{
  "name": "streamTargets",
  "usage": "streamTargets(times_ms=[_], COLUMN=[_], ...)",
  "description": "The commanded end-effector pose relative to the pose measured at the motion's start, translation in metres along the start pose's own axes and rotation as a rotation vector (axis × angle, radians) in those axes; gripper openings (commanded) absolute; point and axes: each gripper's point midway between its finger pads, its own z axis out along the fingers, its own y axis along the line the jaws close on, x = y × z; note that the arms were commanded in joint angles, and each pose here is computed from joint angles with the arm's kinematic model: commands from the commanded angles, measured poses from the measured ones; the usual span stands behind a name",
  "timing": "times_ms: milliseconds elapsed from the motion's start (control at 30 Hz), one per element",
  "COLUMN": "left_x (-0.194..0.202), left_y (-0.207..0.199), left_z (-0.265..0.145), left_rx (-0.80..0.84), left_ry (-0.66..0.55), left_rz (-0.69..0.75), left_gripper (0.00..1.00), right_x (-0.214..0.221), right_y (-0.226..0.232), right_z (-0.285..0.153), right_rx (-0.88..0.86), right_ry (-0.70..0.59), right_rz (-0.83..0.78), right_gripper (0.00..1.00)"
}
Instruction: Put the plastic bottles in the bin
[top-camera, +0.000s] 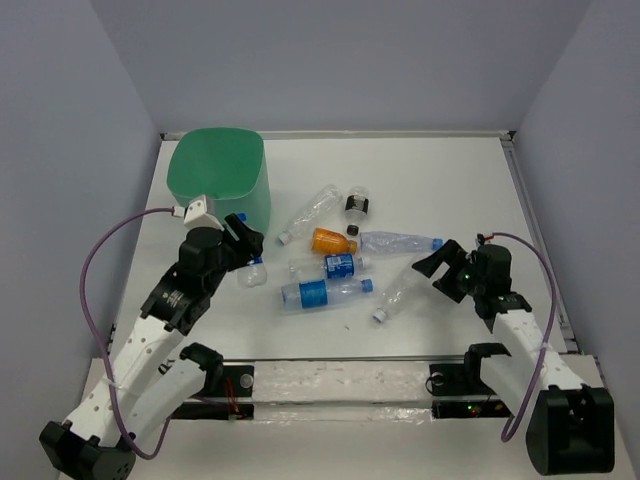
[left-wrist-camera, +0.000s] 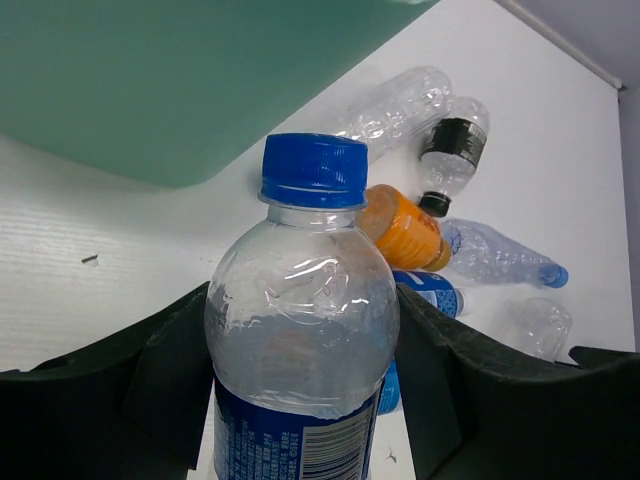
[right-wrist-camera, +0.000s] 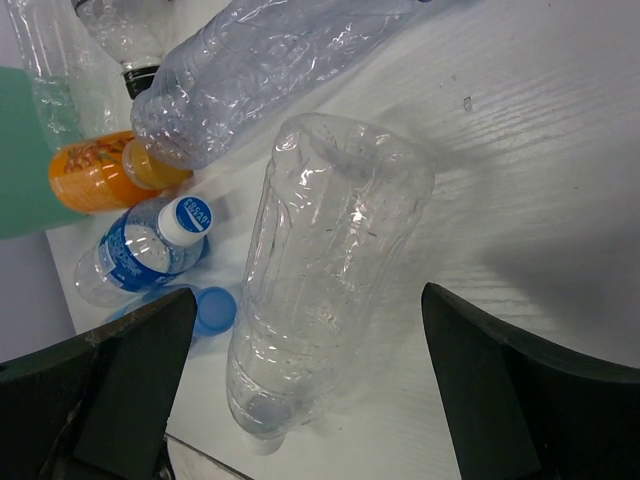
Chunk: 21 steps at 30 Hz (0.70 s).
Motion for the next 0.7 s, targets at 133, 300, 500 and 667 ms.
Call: streamTargets(times_ms=[133,300,500,667], left_x=[-0.074,-0.119,-0.19,-0.233], left_y=[-0.036,-0.064,-0.07,-0.077], left_z=[-0.034,-0.047,-0.066,-0.063], left_rx=[0.109,0.148,0.017,-0.074], left_ry=[-0.224,-0.331,-0.521,-0.651], left_rz=[0.106,0.104,0.119,0.107], left_gripper=[0.63,0.63,0.64,0.64], right_x=[-0.014,-0.013,-0.009,-0.008], right_y=[0.008,0.0,-0.009,-0.015], right_z=[0.019,0.031,0.04,0.042], right_rx=[-0.059,-0.053,-0.029,-0.019], right_ry=[-0.048,-0.044,-0.026,-0.041], right_rz=[0.002,0.023,0.03,0.042], right_gripper=[0.99,0.98,0.9,0.72])
